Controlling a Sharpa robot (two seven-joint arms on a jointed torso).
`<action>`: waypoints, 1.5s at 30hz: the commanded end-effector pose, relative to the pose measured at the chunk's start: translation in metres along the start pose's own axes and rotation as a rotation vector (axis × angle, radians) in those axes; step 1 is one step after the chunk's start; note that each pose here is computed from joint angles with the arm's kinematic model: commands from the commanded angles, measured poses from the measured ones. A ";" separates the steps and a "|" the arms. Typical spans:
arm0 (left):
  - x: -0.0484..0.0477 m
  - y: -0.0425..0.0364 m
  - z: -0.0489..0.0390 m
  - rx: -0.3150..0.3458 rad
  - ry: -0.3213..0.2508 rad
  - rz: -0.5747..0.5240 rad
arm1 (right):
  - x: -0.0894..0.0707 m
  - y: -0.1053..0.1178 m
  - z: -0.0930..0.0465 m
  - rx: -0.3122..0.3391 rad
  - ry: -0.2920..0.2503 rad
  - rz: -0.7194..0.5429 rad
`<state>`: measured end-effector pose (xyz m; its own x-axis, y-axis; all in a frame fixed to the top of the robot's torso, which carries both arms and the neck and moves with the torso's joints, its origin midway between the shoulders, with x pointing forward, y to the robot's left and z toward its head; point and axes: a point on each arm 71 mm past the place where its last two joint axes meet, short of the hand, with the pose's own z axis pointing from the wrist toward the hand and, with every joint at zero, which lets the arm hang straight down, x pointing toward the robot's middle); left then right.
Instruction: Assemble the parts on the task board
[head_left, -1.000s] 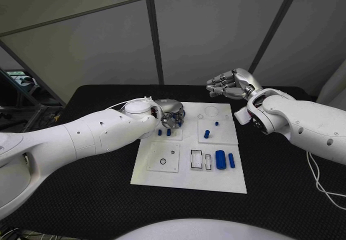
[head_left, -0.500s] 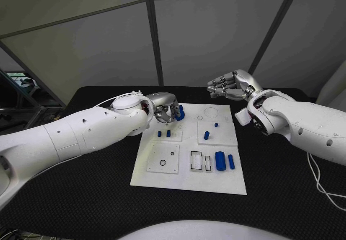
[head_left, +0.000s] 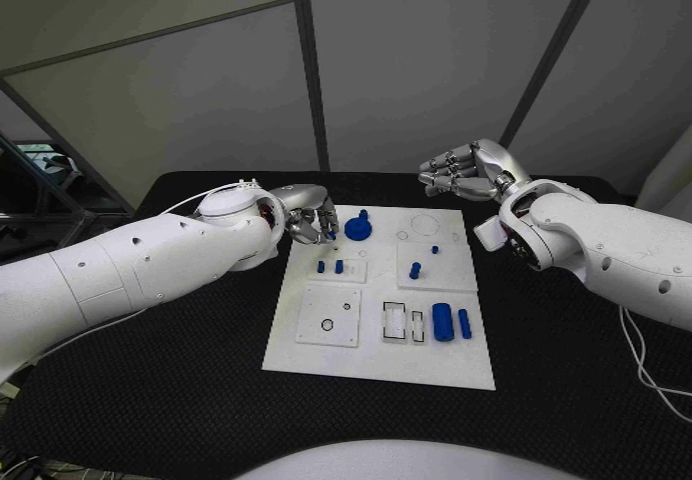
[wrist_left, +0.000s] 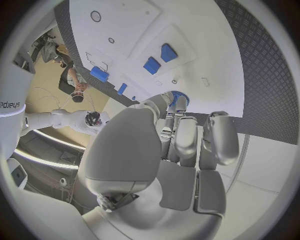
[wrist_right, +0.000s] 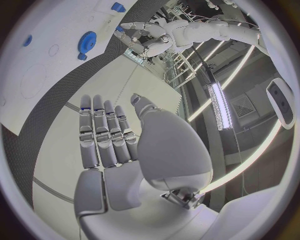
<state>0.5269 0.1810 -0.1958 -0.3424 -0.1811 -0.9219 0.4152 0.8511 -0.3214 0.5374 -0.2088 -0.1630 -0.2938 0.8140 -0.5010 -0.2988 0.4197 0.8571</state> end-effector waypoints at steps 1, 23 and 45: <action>0.0020 0.0008 0.0000 -0.014 0.025 -0.024 | 0.000 0.001 0.000 -0.006 0.005 0.004; 0.0139 0.0063 0.0102 -0.044 0.069 -0.031 | 0.001 0.002 0.001 -0.008 0.006 0.005; 0.0195 0.0012 0.0147 -0.038 0.100 -0.032 | 0.002 0.002 0.001 -0.009 0.007 0.006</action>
<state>0.5332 0.1718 -0.2169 -0.4252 -0.1658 -0.8898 0.3754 0.8622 -0.3401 0.5372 -0.2070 -0.1632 -0.2975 0.8135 -0.4998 -0.2997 0.4175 0.8578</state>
